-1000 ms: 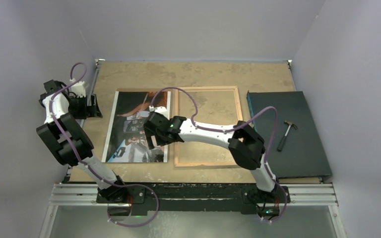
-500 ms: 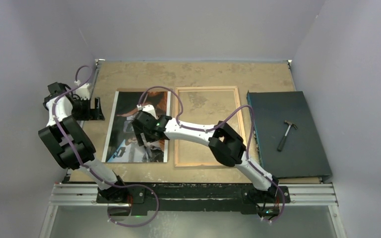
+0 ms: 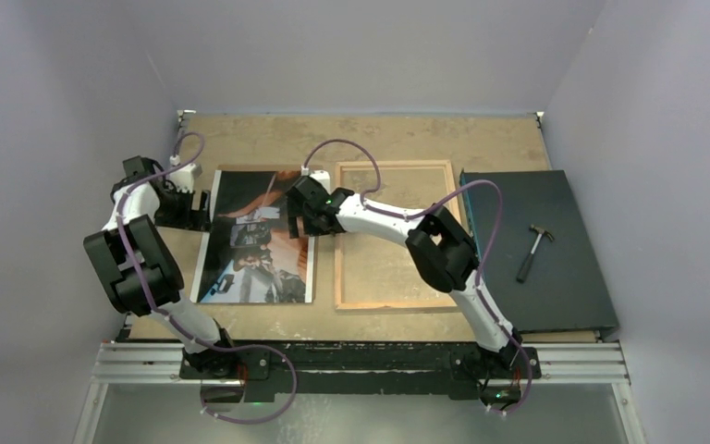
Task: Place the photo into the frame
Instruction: Pick up the photo frame item at the center of the board.
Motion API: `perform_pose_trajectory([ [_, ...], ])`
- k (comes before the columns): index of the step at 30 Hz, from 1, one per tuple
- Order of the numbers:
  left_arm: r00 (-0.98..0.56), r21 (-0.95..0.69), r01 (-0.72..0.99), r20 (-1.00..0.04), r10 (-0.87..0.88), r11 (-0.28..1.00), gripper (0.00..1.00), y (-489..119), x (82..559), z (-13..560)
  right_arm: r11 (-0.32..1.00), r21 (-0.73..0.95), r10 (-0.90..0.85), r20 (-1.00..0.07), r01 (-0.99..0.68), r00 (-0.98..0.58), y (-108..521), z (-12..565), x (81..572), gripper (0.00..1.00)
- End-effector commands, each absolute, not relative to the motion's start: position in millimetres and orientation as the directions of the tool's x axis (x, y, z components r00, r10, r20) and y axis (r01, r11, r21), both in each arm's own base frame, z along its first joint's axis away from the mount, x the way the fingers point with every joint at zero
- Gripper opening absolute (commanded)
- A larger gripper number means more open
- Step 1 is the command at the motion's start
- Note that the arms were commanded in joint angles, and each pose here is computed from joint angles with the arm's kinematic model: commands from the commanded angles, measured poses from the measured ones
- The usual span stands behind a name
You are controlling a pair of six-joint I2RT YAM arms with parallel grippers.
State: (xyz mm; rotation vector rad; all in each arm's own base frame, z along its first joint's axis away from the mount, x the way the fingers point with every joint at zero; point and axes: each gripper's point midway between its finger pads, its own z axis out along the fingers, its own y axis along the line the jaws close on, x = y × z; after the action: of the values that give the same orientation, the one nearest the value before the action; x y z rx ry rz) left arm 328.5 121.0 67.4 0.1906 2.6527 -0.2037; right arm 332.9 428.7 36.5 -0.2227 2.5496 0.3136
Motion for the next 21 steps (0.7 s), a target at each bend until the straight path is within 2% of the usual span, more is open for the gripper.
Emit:
perform_pose_trajectory([
  [1, -0.856, -0.024, 0.187, -0.494, 0.151, 0.982, 0.84, 119.0, 337.0, 70.8, 0.962, 0.174, -0.089, -0.533, -0.212, -0.841, 436.8, 29.9, 320.6, 0.99],
  [7, -0.856, 0.014, 0.144, -0.501, 0.132, 0.989, 0.81, 128.2, 345.6, 67.0, 0.946, 0.250, -0.047, -0.526, -0.207, -0.849, 454.4, 19.0, 321.8, 0.99],
  [13, -0.863, 0.167, 0.001, -0.498, 0.085, 0.986, 0.72, 170.0, 355.9, 61.6, 0.908, 0.360, -0.015, -0.481, -0.213, -0.876, 479.9, 20.3, 316.0, 0.99],
  [21, -0.863, 0.182, -0.053, -0.503, 0.046, 0.982, 0.71, 182.8, 367.7, 62.8, 0.868, 0.442, 0.001, -0.456, -0.226, -0.890, 479.0, 36.6, 313.6, 0.99],
])
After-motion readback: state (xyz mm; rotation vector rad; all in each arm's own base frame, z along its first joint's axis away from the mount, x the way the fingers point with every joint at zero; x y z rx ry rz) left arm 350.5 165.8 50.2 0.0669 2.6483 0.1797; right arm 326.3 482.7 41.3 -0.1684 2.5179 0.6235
